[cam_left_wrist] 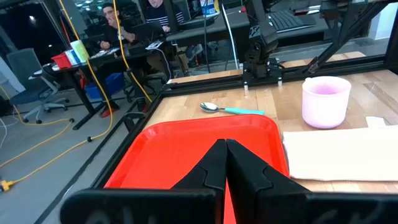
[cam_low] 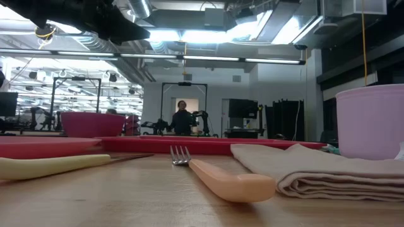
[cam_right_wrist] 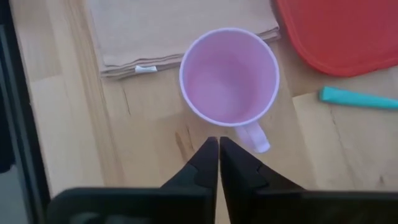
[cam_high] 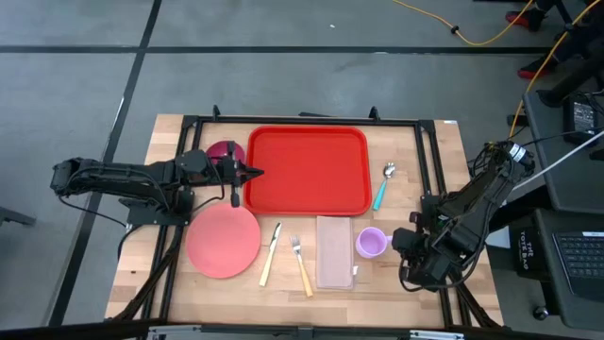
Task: Set up tray
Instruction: Put the purple mug on the top left of the orange tray
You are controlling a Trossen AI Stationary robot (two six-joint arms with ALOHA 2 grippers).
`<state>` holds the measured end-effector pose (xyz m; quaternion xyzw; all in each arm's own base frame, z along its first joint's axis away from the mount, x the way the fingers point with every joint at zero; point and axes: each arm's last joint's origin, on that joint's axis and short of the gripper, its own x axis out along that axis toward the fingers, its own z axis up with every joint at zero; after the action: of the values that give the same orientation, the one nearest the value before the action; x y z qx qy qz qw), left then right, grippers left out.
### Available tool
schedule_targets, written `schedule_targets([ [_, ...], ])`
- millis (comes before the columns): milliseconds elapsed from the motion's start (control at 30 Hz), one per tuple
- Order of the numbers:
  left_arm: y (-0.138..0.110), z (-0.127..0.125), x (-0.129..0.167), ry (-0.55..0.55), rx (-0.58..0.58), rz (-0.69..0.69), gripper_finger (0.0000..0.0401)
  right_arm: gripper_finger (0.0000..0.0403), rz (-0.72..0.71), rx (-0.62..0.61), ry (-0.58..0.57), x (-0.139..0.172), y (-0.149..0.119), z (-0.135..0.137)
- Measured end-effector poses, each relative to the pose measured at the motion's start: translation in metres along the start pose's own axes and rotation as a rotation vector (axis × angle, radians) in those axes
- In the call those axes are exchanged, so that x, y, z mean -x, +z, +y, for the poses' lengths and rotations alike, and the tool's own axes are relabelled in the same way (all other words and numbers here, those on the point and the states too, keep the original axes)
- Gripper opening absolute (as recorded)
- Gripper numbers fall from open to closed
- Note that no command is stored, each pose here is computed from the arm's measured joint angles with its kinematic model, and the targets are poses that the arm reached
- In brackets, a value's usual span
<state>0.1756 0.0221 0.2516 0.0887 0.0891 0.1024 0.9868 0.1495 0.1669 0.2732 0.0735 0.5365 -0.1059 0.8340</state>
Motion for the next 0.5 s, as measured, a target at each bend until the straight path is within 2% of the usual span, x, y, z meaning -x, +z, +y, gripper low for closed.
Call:
schedule_targets([
  [133,0.0,-0.0001,0.0,-0.001,0.0,0.0,0.0004,0.0053,-0.01,0.029,-0.037,0.0,-0.0006,-0.0029],
  [500,0.0,-0.0001,0.0,-0.002,0.015,0.0,0.0004,0.0165,-0.023,0.055,-0.108,-0.0007,-0.0024,-0.009],
])
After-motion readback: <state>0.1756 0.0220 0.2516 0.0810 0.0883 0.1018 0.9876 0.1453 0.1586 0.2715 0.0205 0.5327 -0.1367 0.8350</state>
